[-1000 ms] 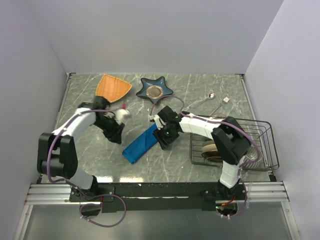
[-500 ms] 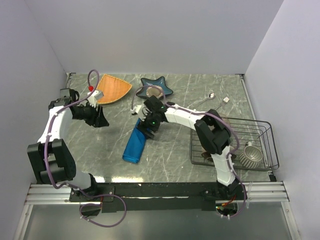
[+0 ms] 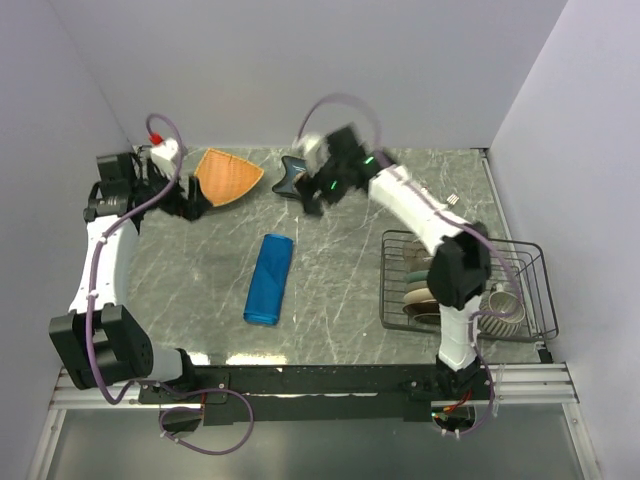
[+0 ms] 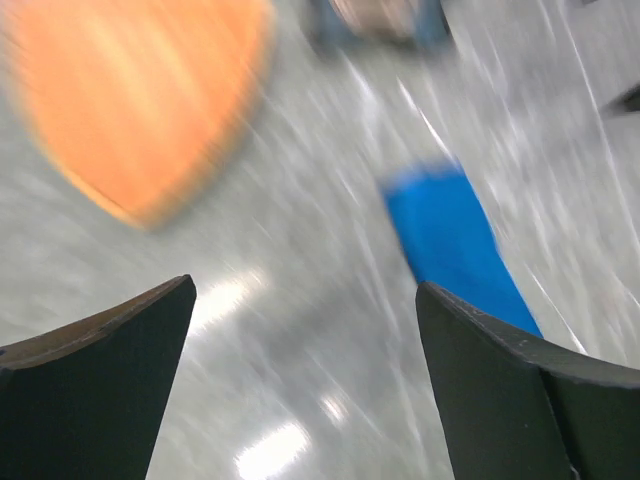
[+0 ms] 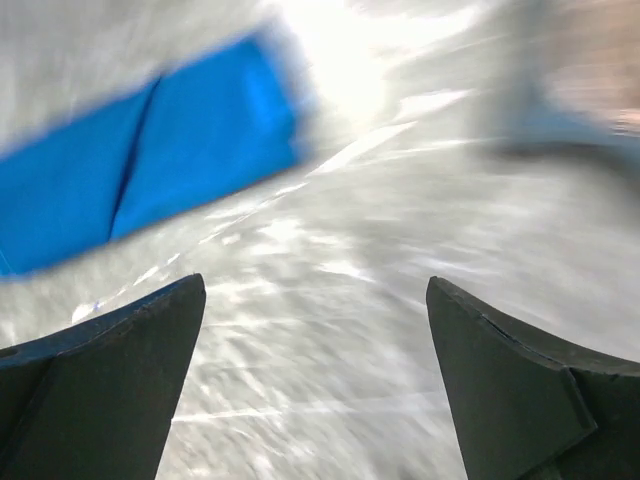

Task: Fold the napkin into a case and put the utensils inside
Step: Rotate the smaller rectangle-folded napkin at the center of the board, then pick up the fork from the corner of the board.

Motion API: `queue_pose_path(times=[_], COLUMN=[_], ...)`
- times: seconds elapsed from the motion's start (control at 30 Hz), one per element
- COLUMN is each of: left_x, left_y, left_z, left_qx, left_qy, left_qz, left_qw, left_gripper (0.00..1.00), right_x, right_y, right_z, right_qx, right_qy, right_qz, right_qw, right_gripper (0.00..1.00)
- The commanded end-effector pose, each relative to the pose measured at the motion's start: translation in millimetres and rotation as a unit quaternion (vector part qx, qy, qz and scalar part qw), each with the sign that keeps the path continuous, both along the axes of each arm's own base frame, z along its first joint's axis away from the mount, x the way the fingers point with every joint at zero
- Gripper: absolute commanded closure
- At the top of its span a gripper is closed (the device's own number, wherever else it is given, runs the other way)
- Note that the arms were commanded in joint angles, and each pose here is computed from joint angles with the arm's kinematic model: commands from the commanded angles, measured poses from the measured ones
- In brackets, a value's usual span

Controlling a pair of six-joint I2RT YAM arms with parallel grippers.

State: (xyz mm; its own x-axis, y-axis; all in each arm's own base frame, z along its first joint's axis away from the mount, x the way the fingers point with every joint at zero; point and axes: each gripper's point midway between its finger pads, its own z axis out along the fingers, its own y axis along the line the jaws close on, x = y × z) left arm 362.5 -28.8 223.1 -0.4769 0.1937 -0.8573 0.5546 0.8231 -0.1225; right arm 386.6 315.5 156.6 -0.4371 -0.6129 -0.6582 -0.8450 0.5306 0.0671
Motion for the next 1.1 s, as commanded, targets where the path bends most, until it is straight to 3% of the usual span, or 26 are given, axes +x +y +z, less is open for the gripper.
queue_pose_path(times=[0.0,0.2,0.27,0.33,0.37,0.4,0.57,0.63,0.8,1.07], left_x=[61.2,93.5,98.2,109.5,109.5,112.2,114.0,112.0,106.1,105.4], left_y=[17.0,12.4,7.9,12.2,14.5,18.4,41.3,49.7,75.4,93.8], left_z=[110.3,144.9,118.7,121.7,113.9,114.2,111.3,104.7,87.2,62.9], left_qx=[-0.03,-0.11,-0.129,-0.141,-0.141,-0.137,-0.094,-0.076,-0.045,-0.023], left_qy=[-0.185,-0.2,-0.124,-0.095,-0.071,-0.073,-0.09,-0.081,-0.054,-0.021], left_qz=[0.077,0.088,0.08,0.099,0.114,0.123,0.184,0.205,0.286,0.363], left_qw=[0.979,0.969,0.981,0.98,0.981,0.98,0.974,0.973,0.956,0.931], left_gripper=[0.01,0.01,0.01,0.01,0.01,0.01,0.01,0.01,0.01,0.01], right_x=[35.3,70.9,77.5,89.7,95.3,102.6,118.8,123.3,129.4,120.2], right_y=[-72.2,-204.1,-242.4,-288.7,-302.9,-336.5,-406.7,-427.5,-430.1,-417.5], right_z=[148.2,143.4,138.9,122.6,117.0,98.9,52.2,26.1,-16.5,-71.2], right_qx=[0.054,0.022,0.014,-0.004,0.0,-0.003,-0.016,-0.024,-0.027,-0.046], right_qy=[-0.1,-0.055,-0.062,-0.051,-0.044,-0.023,0.015,0.034,0.068,0.115], right_qz=[-0.181,-0.381,-0.428,-0.475,-0.497,-0.535,-0.617,-0.639,-0.659,-0.688], right_qw=[0.977,0.923,0.902,0.878,0.867,0.844,0.787,0.768,0.748,0.715], right_gripper=[0.0,0.0,0.0,0.0,0.0,0.0,0.02,0.06,0.16,0.23])
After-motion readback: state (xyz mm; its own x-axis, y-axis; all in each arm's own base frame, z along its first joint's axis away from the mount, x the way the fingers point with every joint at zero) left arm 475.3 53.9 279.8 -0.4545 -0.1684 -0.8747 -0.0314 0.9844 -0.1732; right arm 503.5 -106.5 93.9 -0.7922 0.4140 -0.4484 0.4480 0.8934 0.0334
